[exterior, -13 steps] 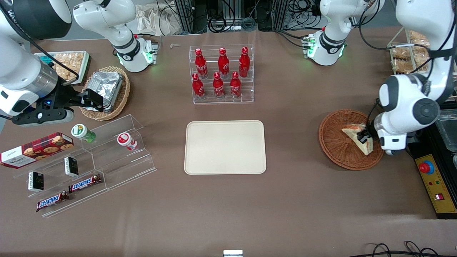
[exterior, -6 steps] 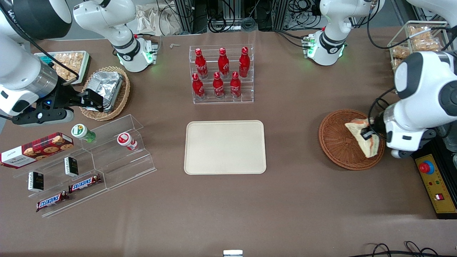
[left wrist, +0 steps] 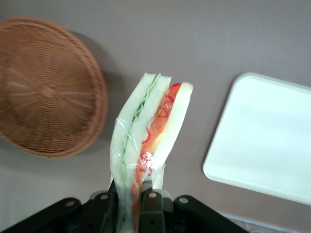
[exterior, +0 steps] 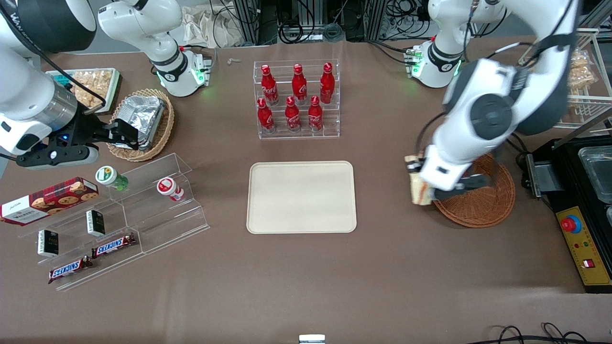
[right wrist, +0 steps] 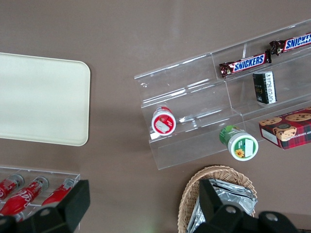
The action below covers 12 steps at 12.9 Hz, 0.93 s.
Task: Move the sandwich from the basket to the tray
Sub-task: 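Carry the held sandwich over to the cream tray and lower it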
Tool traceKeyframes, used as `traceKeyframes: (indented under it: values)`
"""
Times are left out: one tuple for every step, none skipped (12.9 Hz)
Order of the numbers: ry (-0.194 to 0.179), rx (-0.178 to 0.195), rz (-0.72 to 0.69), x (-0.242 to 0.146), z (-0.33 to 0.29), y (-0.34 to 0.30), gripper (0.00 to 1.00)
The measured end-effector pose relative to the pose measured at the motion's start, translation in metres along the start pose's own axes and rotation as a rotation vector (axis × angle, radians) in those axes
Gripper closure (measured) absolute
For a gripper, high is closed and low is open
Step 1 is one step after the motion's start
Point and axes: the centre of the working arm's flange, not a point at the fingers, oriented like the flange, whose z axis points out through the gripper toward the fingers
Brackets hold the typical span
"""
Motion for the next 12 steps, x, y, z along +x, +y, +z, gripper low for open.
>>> traceKeyframes:
  values:
    - [-0.006, -0.002, 0.041, -0.005, 0.019, 0.028, 0.81]
    - [-0.005, -0.012, 0.062, -0.008, 0.040, 0.053, 0.81]
    - [0.005, -0.020, 0.065, -0.010, 0.063, 0.077, 0.81]
    - [0.020, -0.021, 0.063, -0.012, 0.086, 0.097, 0.81]
    - [0.032, -0.017, 0.060, -0.012, 0.108, 0.111, 0.81]
    - [0.036, -0.017, 0.057, -0.012, 0.128, 0.123, 0.81]
    - [0.030, -0.018, 0.057, -0.012, 0.145, 0.132, 0.81]
    - [0.022, -0.021, 0.059, -0.014, 0.159, 0.139, 0.81]
    - [0.020, -0.028, 0.062, -0.014, 0.170, 0.144, 0.81]
    - [0.021, -0.037, 0.066, -0.014, 0.177, 0.149, 0.81]
    - [0.019, -0.039, 0.070, -0.015, 0.183, 0.152, 0.81]
    - [0.020, -0.035, 0.075, -0.015, 0.189, 0.154, 0.82]
